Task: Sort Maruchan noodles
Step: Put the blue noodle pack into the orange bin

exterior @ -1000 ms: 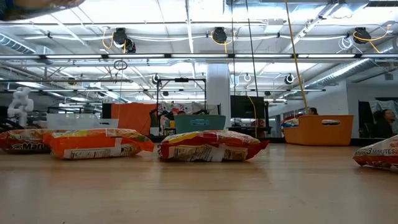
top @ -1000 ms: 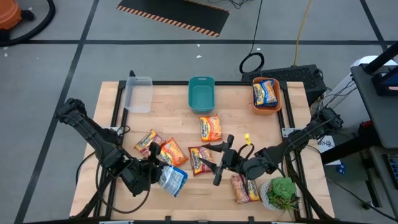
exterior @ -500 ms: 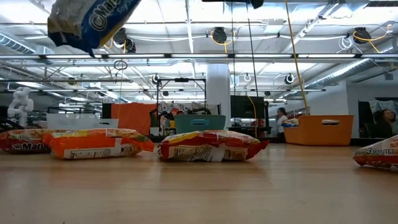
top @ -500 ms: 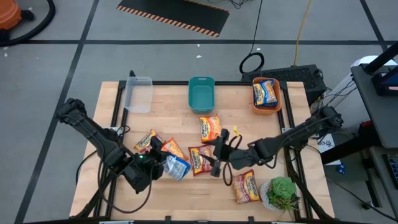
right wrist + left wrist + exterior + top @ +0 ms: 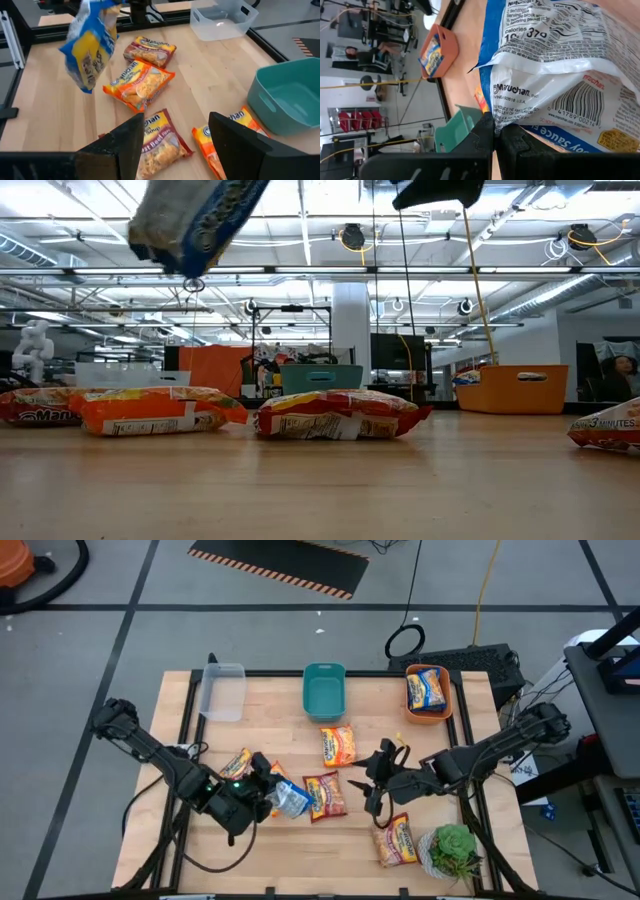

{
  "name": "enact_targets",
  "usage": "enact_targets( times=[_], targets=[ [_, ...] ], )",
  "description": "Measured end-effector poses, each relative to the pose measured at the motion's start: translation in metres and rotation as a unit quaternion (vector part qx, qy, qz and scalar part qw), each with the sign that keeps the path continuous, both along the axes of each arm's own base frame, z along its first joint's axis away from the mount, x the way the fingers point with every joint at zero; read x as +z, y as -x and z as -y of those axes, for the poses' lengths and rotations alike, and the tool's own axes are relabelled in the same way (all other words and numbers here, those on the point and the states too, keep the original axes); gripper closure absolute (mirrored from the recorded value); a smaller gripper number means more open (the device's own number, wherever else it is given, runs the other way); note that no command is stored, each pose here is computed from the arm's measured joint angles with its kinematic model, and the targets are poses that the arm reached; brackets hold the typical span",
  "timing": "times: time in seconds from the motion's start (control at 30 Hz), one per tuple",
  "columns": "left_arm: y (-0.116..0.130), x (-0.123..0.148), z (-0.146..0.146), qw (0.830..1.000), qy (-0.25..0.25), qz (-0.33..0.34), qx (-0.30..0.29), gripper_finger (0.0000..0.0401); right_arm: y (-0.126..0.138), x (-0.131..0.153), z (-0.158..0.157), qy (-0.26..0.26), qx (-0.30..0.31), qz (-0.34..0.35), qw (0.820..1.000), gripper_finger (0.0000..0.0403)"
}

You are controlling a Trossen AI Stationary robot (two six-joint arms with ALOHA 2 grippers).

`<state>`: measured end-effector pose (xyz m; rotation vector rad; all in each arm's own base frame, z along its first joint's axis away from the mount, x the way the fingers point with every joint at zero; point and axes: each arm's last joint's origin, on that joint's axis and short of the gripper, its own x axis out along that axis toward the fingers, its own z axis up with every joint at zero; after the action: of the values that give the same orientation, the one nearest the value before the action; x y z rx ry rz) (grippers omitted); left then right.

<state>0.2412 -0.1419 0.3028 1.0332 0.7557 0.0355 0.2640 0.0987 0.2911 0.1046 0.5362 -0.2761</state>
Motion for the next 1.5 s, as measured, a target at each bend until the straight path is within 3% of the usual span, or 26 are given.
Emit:
enact_targets(
  times=[0.3,0.83,1.03,1.2,1.5],
  targets=[
    [-0.006,0.006,0.004,0.999,0.027,0.044,-0.003,0.0395,0.01,-0.016,0.004,-0.008,0.001,0.015,1.0,0.0188],
    [-0.019,0.019,0.002,0.994,0.019,0.111,0.003,0.0395,0.01,-0.019,0.004,-0.049,0.004,0.057,0.997,0.0163],
    [-0.02,0.021,0.002,0.992,0.033,0.123,0.009,0.0395,0.005,-0.01,0.001,-0.109,-0.015,0.118,0.987,0.0153],
    [-0.02,0.021,0.001,0.99,0.051,0.131,0.02,0.0395,0.0,0.002,-0.002,-0.089,0.025,0.172,0.981,0.0135],
    [-0.02,0.021,0.001,0.982,0.097,0.155,0.051,0.0395,-0.014,-0.002,-0.001,-0.082,0.025,0.195,0.977,0.0095]
  ],
)
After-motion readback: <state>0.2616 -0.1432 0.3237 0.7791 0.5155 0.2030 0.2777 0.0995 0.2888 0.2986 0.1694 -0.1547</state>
